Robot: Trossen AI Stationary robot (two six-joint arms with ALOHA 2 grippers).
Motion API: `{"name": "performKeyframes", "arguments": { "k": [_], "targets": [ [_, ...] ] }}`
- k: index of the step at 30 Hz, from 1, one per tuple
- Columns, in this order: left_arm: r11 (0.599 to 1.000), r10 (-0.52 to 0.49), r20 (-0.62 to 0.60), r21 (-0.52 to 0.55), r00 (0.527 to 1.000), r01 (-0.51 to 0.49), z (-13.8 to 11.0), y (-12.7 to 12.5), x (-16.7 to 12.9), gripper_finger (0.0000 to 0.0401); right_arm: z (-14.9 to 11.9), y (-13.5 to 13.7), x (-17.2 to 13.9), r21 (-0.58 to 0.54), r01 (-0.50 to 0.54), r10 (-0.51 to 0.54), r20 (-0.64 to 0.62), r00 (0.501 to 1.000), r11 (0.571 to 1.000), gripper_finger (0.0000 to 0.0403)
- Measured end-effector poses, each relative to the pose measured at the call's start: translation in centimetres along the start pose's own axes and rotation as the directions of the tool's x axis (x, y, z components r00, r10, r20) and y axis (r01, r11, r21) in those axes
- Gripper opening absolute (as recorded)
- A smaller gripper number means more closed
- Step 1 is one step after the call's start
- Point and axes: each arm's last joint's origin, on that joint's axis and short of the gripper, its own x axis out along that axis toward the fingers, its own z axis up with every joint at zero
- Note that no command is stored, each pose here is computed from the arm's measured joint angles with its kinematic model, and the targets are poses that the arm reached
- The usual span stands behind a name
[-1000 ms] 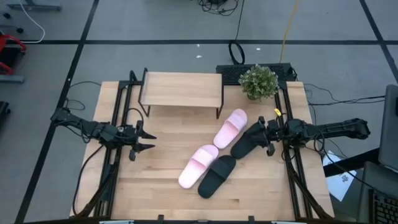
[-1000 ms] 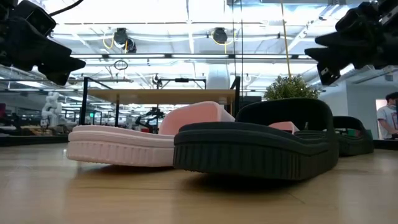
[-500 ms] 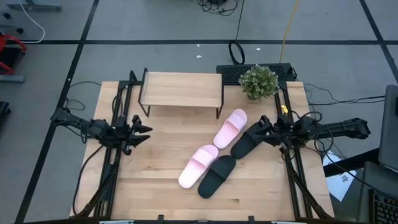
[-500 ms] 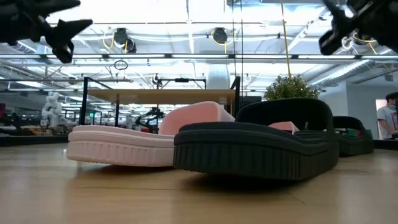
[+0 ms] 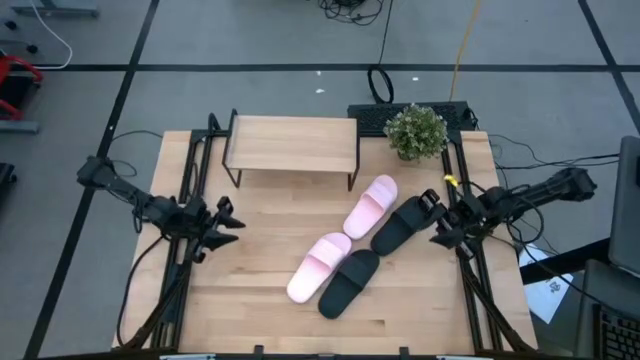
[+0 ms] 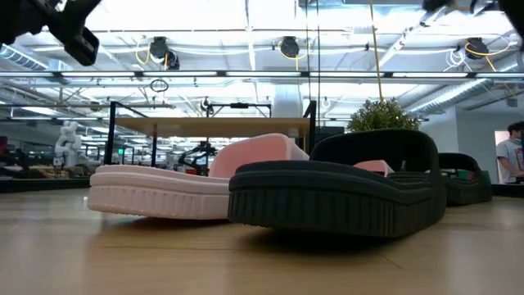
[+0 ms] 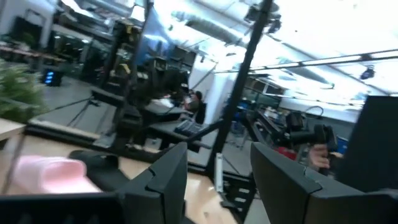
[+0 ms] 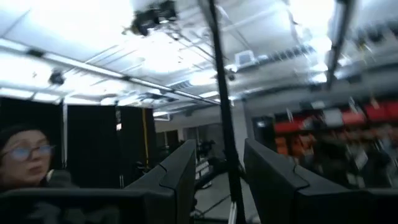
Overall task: Pick and place slides into the shelf
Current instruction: Put the bottom pink slipper on the shelf
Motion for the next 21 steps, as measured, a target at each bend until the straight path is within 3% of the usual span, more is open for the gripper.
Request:
{"name": "performKeyframes", "arguments": {
  "k": [7, 11, 16, 19, 21],
  "targets": [
    [0.999, 0.03, -0.201, 0.018, 0.979, -0.027, -2.0, -1.6, 3.0, 0.0175, 1.3, 0.6, 6.1, -0.152, -0.058, 0.048, -0.07, 0.996, 0.987, 0.0128],
    [0.997, 0.037, -0.329, 0.077, 0.944, -0.013, -2.7, -3.4, 6.4, 0.0175, 0.6, 0.0, 8.9, -0.23, 0.052, -0.091, -0.165, 0.982, 0.972, 0.0128],
    [0.967, 0.176, -0.577, 0.254, 0.797, -0.029, -4.9, -4.8, 10.6, 0.0175, 0.3, -0.7, 10.9, -0.317, 0.177, -0.243, -0.18, 0.953, 0.932, 0.0128],
    [0.927, 0.29, -0.633, 0.371, 0.718, -0.048, -6.4, -5.1, 12.6, 0.0175, 0.0, -0.8, 11.1, -0.323, 0.195, -0.264, -0.184, 0.947, 0.926, 0.0128],
    [0.896, 0.337, -0.632, 0.442, 0.698, -0.033, -7.3, -5.2, 13.7, 0.0175, 0.1, -0.8, 11.1, -0.315, 0.198, -0.262, -0.177, 0.949, 0.928, 0.0128]
  ]
}}
